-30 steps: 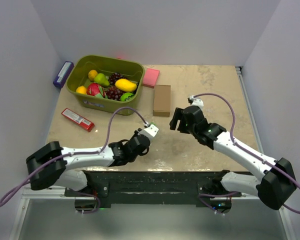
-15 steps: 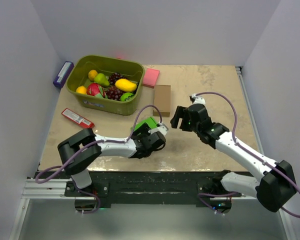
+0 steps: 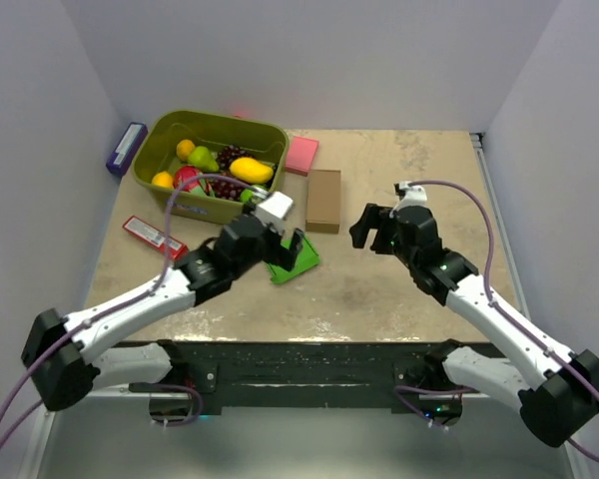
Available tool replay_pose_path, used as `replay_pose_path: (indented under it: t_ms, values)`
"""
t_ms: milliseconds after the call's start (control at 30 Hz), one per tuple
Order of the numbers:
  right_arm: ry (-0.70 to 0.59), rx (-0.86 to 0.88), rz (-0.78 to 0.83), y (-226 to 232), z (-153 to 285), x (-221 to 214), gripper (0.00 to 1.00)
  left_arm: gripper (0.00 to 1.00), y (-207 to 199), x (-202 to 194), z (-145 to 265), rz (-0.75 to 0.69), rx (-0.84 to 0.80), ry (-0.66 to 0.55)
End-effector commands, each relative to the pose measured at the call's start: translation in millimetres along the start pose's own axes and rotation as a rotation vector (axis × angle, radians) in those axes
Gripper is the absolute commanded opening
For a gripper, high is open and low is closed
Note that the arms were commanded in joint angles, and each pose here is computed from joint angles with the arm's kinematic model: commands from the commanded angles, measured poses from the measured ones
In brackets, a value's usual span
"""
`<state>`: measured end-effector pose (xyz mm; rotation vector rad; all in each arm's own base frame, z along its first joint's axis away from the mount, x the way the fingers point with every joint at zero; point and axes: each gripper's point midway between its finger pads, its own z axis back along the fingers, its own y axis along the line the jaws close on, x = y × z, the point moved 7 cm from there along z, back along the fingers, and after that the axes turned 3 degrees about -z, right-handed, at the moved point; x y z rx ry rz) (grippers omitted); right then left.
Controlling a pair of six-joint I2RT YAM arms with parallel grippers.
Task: Fold the paper box
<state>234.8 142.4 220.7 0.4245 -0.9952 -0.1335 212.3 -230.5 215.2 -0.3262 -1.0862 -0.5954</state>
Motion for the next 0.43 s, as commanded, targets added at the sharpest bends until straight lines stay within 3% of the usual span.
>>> replay_pose_path:
  t_ms: [0, 100, 400]
  values:
    - [-0.153, 0.044, 0.035, 2, 13, 25, 0.88, 1.00, 33, 36, 29, 0.180, 0.011, -0.178]
    - [-0.209, 0.061, 0.037, 1, 22, 31, 0.90, 1.00, 49, 53, 51, 0.226, 0.106, -0.237]
    - [-0.268, 0.050, 0.059, -3, 35, 38, 0.91, 1.00, 63, 58, 69, 0.230, 0.216, -0.239]
